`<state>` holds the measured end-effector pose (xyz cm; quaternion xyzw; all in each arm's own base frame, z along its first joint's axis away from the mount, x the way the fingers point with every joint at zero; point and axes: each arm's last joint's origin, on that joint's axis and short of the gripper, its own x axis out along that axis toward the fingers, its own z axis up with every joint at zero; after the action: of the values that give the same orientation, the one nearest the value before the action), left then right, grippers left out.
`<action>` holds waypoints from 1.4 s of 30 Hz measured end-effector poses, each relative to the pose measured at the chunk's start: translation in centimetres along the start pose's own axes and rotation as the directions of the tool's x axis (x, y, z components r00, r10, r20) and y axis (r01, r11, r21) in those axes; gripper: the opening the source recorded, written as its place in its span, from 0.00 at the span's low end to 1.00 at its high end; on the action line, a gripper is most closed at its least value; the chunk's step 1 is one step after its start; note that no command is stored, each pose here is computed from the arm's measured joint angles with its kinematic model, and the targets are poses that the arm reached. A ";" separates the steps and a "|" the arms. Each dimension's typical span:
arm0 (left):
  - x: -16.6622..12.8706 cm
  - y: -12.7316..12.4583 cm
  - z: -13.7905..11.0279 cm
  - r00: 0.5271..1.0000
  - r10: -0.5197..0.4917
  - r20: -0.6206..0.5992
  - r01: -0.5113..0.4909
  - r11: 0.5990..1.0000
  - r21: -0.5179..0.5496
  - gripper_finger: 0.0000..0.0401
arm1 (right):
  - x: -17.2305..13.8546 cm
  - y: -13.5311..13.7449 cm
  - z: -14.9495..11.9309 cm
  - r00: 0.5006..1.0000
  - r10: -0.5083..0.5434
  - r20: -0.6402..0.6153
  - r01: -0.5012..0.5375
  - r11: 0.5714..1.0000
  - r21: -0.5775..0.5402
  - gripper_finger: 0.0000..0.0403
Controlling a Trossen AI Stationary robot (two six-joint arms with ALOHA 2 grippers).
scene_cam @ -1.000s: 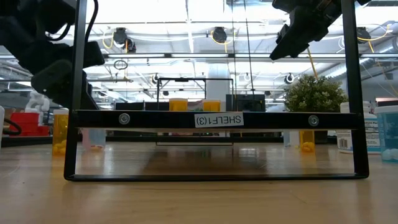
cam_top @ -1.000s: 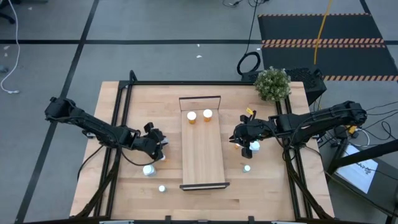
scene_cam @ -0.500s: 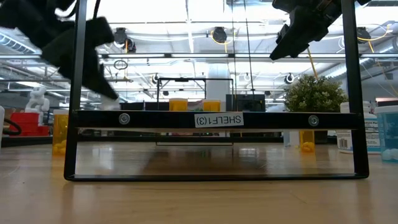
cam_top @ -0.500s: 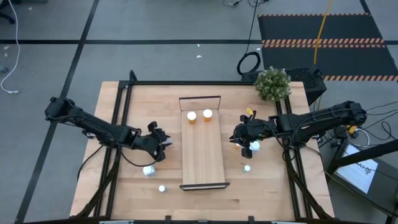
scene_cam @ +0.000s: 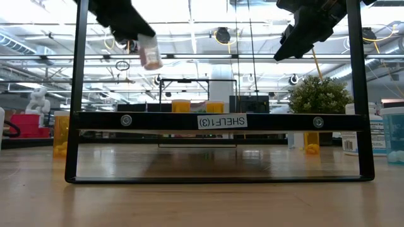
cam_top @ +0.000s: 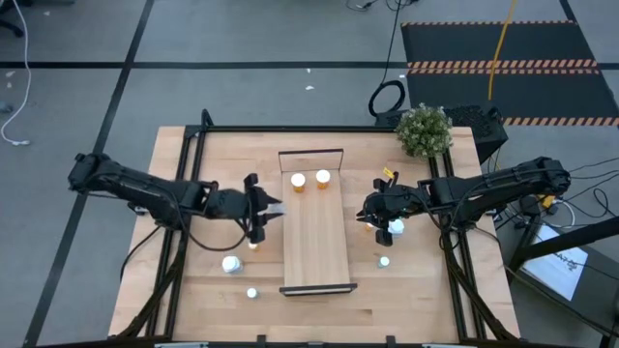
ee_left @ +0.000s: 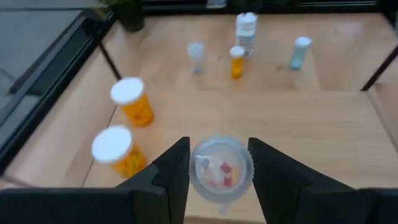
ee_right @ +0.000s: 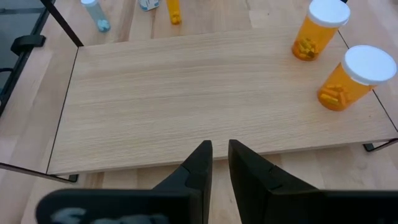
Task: Pick and place medicine bottles onto shelf by color
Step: Put the left transparent medicine bottle on the shelf
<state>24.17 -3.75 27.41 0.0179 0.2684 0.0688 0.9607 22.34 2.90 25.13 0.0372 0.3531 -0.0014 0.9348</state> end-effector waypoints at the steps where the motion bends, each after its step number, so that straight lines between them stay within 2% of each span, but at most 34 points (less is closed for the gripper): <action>1: -0.1 0.1 0.3 1.000 -0.016 0.002 0.016 1.000 0.016 0.37 | 0.0 0.0 0.0 1.000 0.000 0.000 0.000 1.000 0.000 0.11; 4: -0.2 0.7 1.1 0.998 -0.069 0.015 0.068 0.996 0.064 0.38 | 0.0 0.0 0.0 1.000 0.000 0.000 0.000 1.000 -0.004 0.11; 12: 0.3 2.8 1.7 0.989 -0.138 0.046 0.131 0.982 0.135 0.38 | 0.0 0.0 0.0 1.000 0.000 0.004 0.000 1.000 -0.011 0.11; 19: 2.0 4.0 2.1 0.975 -0.204 0.083 0.182 0.960 0.214 0.38 | 0.0 0.0 0.1 1.000 0.002 0.014 -0.002 1.000 -0.017 0.11; 25: 4.9 4.7 1.3 0.975 -0.220 -0.018 0.218 0.946 0.238 0.38 | 0.0 0.0 0.2 1.000 0.004 0.024 -0.003 1.000 -0.017 0.11; 31: 7.6 5.1 1.6 0.973 -0.209 -0.096 0.227 0.935 0.271 0.38 | 0.0 0.0 0.3 1.000 0.004 0.026 -0.004 1.000 -0.017 0.11; 33: 8.1 5.1 1.2 0.967 -0.209 -0.144 0.241 0.932 0.272 0.38 | 0.0 0.0 0.3 1.000 0.004 0.027 -0.004 1.000 -0.017 0.11; 42: 9.1 5.1 0.5 0.953 -0.236 -0.192 0.287 0.907 0.308 0.38 | 0.0 0.0 0.3 1.000 0.004 0.027 -0.004 1.000 -0.017 0.11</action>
<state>31.49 2.61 23.59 0.1381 0.3475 -0.1058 0.9214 22.52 2.92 25.34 0.0300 0.3405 0.0029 0.9398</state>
